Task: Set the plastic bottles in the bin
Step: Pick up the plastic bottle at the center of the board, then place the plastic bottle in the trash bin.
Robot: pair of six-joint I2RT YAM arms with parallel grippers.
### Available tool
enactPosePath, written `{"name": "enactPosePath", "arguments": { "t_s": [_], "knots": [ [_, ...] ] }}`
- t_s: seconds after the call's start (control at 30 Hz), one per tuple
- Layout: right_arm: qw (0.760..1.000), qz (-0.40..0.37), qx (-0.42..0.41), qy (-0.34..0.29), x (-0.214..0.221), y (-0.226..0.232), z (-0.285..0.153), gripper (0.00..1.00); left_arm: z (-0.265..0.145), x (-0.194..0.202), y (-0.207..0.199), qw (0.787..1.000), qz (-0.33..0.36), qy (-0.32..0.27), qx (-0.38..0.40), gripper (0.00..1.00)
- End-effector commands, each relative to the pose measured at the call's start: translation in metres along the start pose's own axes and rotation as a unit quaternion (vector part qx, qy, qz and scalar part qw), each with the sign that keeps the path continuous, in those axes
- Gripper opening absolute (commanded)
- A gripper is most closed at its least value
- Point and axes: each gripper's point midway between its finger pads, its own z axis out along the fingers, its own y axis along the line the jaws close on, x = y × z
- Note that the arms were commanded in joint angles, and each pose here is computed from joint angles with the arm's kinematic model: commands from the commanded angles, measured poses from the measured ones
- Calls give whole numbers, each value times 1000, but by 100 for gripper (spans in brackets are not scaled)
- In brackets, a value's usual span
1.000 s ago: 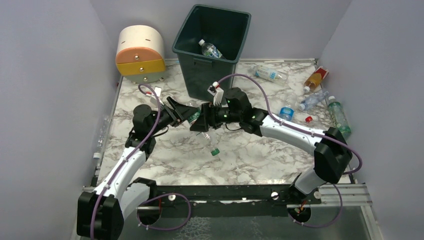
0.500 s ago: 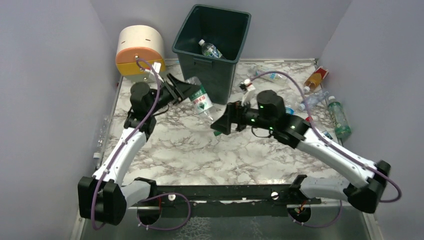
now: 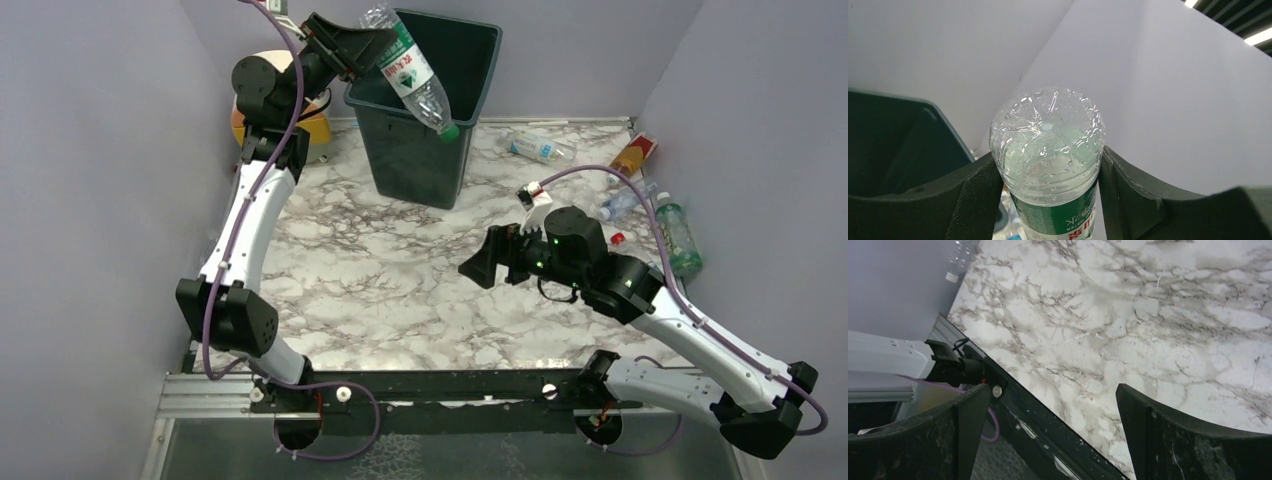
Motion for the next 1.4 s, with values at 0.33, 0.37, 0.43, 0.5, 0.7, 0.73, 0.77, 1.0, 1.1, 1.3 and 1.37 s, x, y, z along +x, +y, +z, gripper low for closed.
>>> {"name": "enactPosePath", "arguments": {
  "t_s": [0.33,0.37,0.43,0.5,0.7,0.73,0.77,1.0,1.1,1.3,1.37],
  "knots": [
    [999,24,11,20,22,-10,-2,99,36,-64,66,980,71,-186,-13,67],
    [999,25,11,21,23,-11,-2,99,38,-65,72,978,77,-191,-18,67],
    [999,27,10,23,24,-11,-3,99,43,-66,81,977,91,-191,-22,67],
    [999,29,10,22,24,-11,-3,99,49,-60,95,978,102,-181,-28,68],
    [999,28,12,23,22,-10,-3,99,57,-34,131,981,143,-118,-61,80],
    [999,28,13,24,22,-10,-2,99,57,-29,138,981,148,-107,-66,84],
    [999,27,13,24,22,-10,-2,99,57,-24,144,982,151,-95,-68,86],
    [999,15,41,18,16,-18,-1,99,57,-13,138,982,172,-50,-59,99],
    [993,4,121,14,12,-46,6,99,53,-26,103,981,180,-56,-36,99],
    [959,6,279,39,13,-128,28,99,22,-34,23,982,183,-42,-1,99],
    [961,53,267,43,12,-159,34,99,5,-24,14,984,174,-26,-13,99]
  ]
}}
